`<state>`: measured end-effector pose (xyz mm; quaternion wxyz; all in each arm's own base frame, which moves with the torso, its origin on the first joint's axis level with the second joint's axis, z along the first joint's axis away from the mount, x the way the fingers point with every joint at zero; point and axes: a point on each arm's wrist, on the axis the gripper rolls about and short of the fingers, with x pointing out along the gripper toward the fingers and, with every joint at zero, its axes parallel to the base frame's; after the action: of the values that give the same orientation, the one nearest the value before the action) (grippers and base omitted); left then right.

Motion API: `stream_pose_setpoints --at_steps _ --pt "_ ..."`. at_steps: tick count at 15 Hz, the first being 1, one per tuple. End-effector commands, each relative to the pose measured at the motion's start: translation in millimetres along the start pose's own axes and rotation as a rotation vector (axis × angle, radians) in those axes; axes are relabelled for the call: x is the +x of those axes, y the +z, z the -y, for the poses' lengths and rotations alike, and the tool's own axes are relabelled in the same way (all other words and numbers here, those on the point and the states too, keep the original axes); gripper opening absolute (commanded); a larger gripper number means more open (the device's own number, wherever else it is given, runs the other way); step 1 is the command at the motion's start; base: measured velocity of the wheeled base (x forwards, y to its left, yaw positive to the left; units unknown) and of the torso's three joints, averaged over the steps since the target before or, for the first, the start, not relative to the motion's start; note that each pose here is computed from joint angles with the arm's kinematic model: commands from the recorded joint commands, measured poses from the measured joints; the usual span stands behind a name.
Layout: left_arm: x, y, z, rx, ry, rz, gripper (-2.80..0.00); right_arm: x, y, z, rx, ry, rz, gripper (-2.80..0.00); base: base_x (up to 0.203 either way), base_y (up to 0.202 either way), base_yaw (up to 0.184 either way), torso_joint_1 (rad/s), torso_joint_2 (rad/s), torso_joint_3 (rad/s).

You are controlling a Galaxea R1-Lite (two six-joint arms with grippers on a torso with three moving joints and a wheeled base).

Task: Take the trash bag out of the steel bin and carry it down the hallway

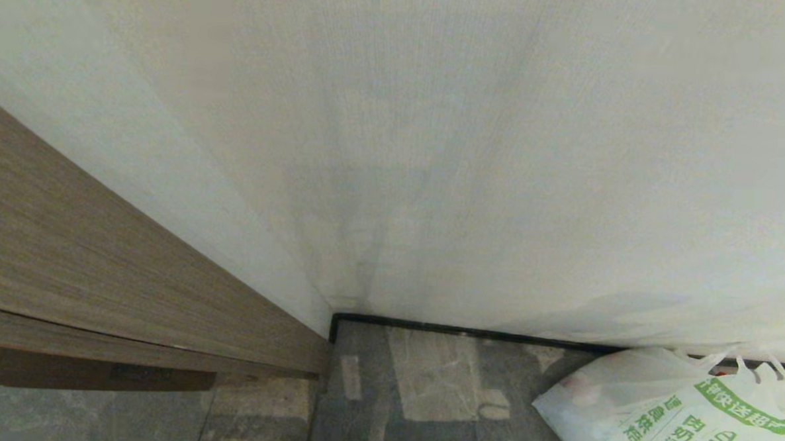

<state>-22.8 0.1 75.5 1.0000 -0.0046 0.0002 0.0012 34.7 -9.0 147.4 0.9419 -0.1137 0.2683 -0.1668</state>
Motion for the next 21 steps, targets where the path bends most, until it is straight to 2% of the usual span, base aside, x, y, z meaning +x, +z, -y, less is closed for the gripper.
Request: stream_pose_setpoints --at_steps 1,3,5,7,8,11,13,14,17,18,21 --pt "0 0 0.0 0.0 0.001 0.001 -2.8 -17 -13 4 0.048 -0.011 0.104 -2.8 0.0 0.0 0.0 0.0 0.0 0.0" --pt "0 0 0.0 0.0 0.001 0.001 -2.8 -28 -33 3 0.077 0.017 0.168 -2.8 0.0 0.0 0.0 0.0 0.0 0.0" --pt "0 0 0.0 0.0 0.001 0.001 -2.8 -26 -53 -3 0.134 0.073 0.163 -2.8 0.0 0.0 0.0 0.0 0.0 0.0" --pt "0 0 0.0 0.0 0.001 0.001 -2.8 -14 -61 -9 0.182 0.083 0.199 -2.8 0.0 0.0 0.0 0.0 0.0 0.0" --pt "0 0 0.0 0.0 0.001 0.001 -2.8 -9 -63 -11 0.187 0.101 0.256 -2.8 0.0 0.0 0.0 0.0 0.0 0.0" --pt "0 0 0.0 0.0 0.0 0.0 -2.8 -13 -73 -13 0.176 0.234 0.42 -2.8 0.0 0.0 0.0 0.0 0.0 0.0" --pt "0 0 0.0 0.0 0.001 0.001 -2.8 -18 -79 -12 0.171 0.266 0.552 -2.8 0.0 0.0 0.0 0.0 0.0 0.0" --pt "0 0 0.0 0.0 -0.001 0.0 -2.8 -16 -80 -14 0.165 0.291 0.583 -2.8 0.0 0.0 0.0 0.0 0.0 0.0" --pt "0 0 0.0 0.0 0.0 0.0 -2.8 -13 -87 -17 0.154 0.344 0.485 -2.8 0.0 0.0 0.0 0.0 0.0 0.0" --pt "0 0 0.0 0.0 0.001 0.001 -2.8 -13 -87 -16 0.179 0.346 0.494 -2.8 0.0 0.0 0.0 0.0 0.0 0.0" --pt "0 0 0.0 0.0 0.001 0.001 -2.8 -13 -86 -16 0.181 0.347 0.501 -2.8 0.0 0.0 0.0 0.0 0.0 0.0"
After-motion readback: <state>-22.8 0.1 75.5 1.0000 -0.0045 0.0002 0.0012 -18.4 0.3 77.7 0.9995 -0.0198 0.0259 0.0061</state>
